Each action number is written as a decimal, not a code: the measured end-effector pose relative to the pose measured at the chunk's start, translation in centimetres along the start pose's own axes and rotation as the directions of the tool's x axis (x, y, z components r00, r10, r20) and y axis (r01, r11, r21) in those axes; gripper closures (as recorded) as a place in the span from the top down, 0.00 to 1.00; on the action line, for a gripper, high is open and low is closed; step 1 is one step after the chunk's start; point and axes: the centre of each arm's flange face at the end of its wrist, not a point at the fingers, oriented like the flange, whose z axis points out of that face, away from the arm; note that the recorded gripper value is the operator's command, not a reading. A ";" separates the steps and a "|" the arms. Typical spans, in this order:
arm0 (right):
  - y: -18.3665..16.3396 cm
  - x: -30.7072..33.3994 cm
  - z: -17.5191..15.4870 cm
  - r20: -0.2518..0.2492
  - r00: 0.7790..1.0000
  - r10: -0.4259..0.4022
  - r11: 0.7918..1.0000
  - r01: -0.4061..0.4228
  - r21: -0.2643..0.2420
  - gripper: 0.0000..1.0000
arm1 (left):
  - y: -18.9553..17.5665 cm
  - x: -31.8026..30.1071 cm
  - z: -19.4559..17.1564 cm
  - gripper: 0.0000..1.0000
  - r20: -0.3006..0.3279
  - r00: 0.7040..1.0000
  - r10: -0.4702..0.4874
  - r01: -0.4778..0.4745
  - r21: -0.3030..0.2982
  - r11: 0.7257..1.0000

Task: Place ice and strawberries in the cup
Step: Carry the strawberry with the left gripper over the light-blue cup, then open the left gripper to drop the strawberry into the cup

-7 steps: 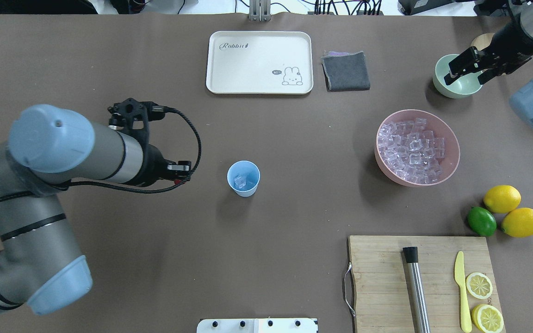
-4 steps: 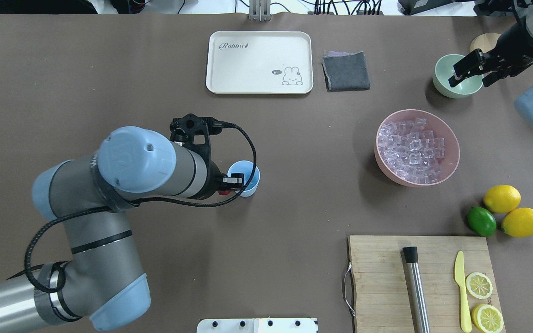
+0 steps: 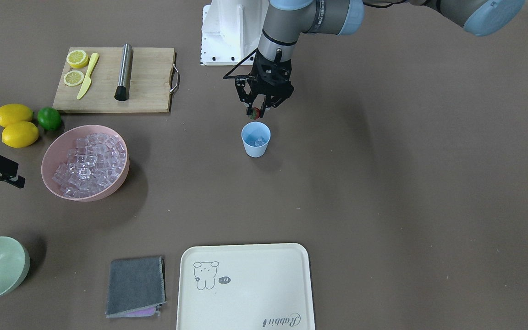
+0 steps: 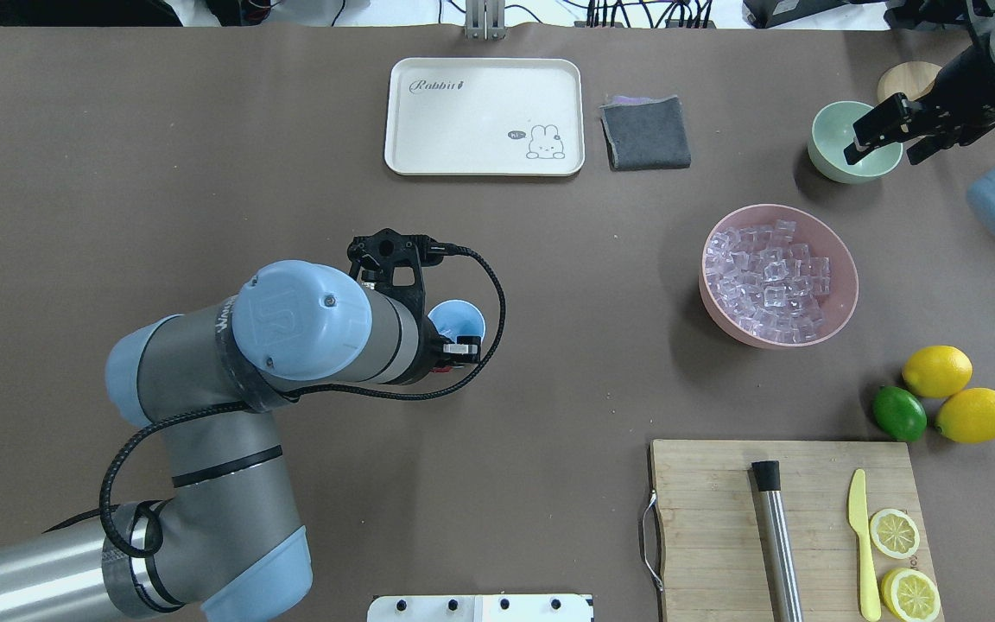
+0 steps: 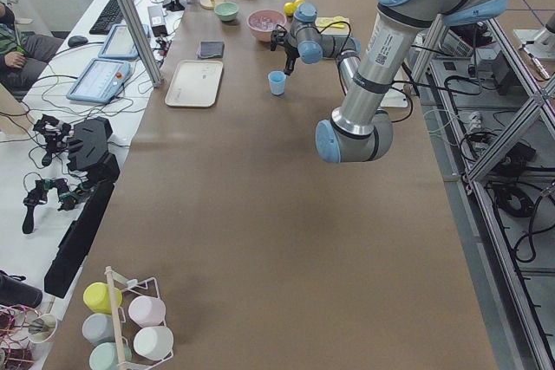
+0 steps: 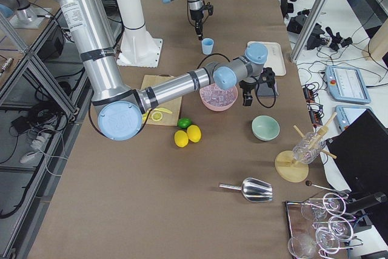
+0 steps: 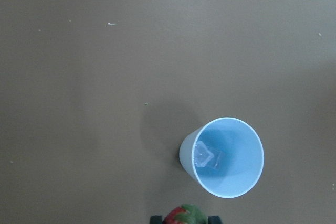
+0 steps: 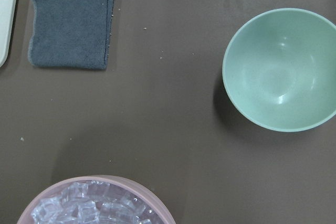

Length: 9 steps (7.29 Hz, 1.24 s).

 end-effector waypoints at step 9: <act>-0.6 0.3 0.1 -0.006 1.000 0.010 1.000 -0.010 -0.002 0.99 | -3.3 -1.5 1.5 0.98 0.000 1.000 0.000 0.000 0.053 0.999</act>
